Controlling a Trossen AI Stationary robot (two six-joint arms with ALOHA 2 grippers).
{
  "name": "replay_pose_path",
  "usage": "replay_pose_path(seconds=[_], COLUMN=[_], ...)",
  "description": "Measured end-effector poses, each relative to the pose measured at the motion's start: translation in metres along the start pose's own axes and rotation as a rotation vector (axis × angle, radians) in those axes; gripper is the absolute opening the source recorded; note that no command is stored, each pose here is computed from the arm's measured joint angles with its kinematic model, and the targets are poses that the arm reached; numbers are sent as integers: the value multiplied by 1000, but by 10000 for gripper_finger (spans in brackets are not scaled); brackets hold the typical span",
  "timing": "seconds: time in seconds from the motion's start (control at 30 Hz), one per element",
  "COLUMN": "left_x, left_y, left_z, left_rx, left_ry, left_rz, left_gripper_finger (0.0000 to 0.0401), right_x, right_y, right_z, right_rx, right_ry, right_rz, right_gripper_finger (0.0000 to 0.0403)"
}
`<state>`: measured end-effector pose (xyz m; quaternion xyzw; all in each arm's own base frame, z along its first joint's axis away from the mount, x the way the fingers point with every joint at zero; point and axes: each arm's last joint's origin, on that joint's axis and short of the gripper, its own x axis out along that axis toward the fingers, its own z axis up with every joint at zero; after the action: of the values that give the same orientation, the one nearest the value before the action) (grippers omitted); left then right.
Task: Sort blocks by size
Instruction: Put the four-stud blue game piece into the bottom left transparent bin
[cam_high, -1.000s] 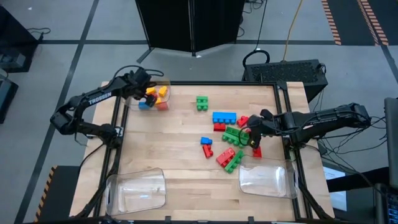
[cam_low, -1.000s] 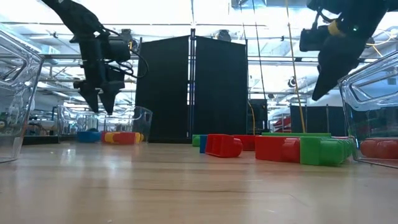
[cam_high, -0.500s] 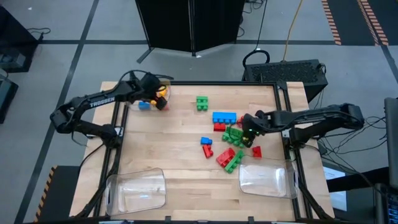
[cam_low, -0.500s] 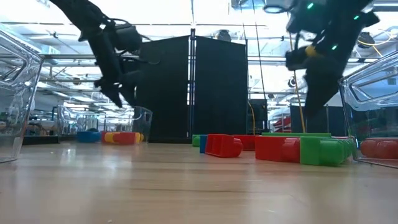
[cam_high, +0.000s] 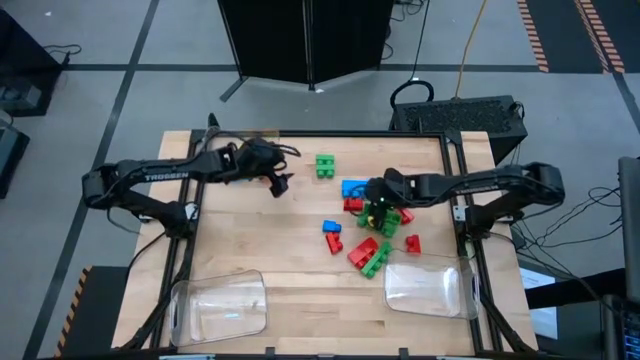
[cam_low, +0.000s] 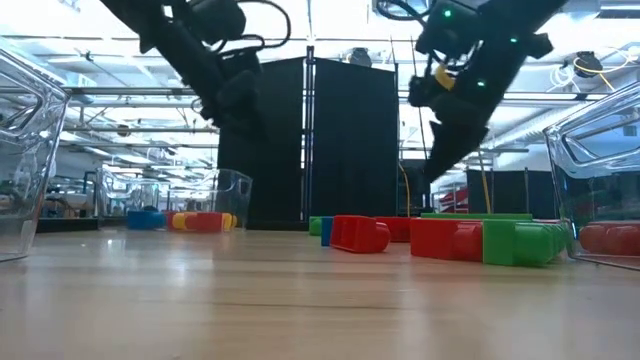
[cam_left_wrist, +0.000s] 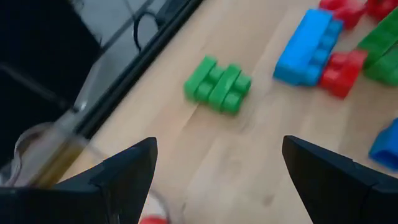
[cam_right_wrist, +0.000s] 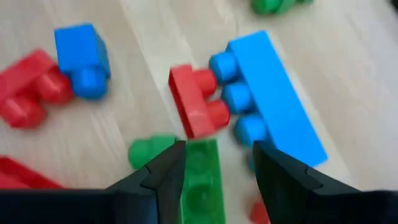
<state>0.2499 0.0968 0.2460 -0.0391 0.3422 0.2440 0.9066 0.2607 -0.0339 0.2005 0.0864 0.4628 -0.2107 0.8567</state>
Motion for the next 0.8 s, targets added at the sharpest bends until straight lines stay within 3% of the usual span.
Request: replay_pose_path(seconds=[0.17,0.33,0.57,0.8], left_x=[-4,-7,-9,-10], left_y=[-19,-33,-40,-44], left_z=[5,5,4,-4], left_rx=[59,89,105,62], left_ry=[-61,-73,-75,-7], left_rz=[-74,-115,-118,-102], left_gripper_finger=[345,345,345,345], right_x=[15,36,54,75], right_y=[-14,-20,-24,-26], right_z=[19,39,79,82], right_rx=[-9,-154,-326,-431], right_ry=[6,118,214,304], right_rz=[-40,-7,-46,-27], right_gripper_finger=[173,173,174,198])
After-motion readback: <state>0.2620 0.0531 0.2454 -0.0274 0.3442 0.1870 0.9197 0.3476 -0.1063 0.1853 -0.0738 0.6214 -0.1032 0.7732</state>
